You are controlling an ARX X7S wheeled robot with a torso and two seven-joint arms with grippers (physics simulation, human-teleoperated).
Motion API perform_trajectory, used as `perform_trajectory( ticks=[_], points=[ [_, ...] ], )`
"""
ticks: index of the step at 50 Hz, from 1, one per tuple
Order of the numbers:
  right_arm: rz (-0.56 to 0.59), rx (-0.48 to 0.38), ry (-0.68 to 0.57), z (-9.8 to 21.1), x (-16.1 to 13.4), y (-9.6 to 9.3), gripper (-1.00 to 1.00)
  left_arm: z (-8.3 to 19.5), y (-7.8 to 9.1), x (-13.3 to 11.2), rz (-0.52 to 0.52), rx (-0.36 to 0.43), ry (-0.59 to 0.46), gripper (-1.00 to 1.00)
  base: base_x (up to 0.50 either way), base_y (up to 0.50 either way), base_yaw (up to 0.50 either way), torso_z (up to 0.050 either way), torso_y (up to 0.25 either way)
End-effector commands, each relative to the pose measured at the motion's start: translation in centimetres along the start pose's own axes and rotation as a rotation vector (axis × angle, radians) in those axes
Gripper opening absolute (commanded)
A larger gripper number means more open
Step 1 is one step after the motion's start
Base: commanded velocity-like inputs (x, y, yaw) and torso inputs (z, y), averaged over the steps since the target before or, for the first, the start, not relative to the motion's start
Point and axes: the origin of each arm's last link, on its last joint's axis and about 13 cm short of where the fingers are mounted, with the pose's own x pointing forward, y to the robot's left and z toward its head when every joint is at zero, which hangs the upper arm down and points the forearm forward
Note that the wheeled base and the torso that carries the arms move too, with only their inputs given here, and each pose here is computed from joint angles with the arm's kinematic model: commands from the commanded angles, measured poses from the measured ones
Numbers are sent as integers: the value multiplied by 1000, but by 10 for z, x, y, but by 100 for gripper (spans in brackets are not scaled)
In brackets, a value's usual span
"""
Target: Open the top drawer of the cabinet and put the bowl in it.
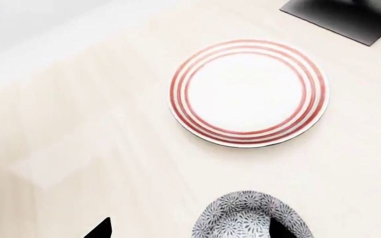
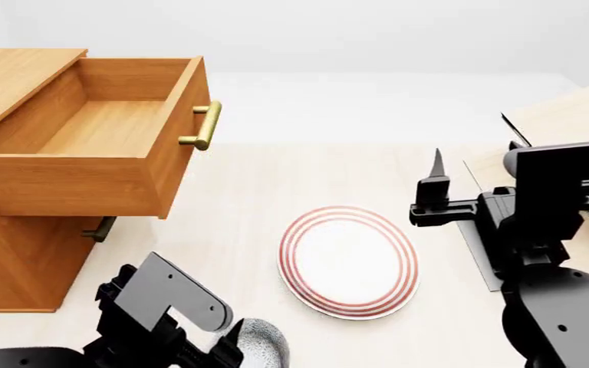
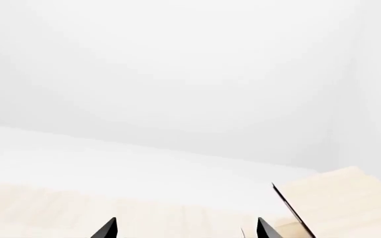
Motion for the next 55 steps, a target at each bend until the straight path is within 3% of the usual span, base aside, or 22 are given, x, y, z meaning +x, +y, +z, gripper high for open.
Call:
perform_trajectory(
  ticks=[1, 18, 28, 55],
  points=[
    [3, 3, 3, -2, 1, 1, 100, -2, 3, -10, -1, -8, 47, 100, 0, 0, 0, 0, 0],
    [-1, 3, 10, -3, 3, 0, 100, -10, 7, -1, -6, -23, 102, 100, 0, 0, 0, 0, 0],
    [-4, 3, 14, -4, 3, 0, 100, -16, 14, 15, -5, -61, 135, 100, 0, 0, 0, 0, 0],
    [-6, 6, 23, -8, 5, 0, 100, -35, 12, 48, -48, -105, 219, 100, 0, 0, 0, 0, 0]
  ],
)
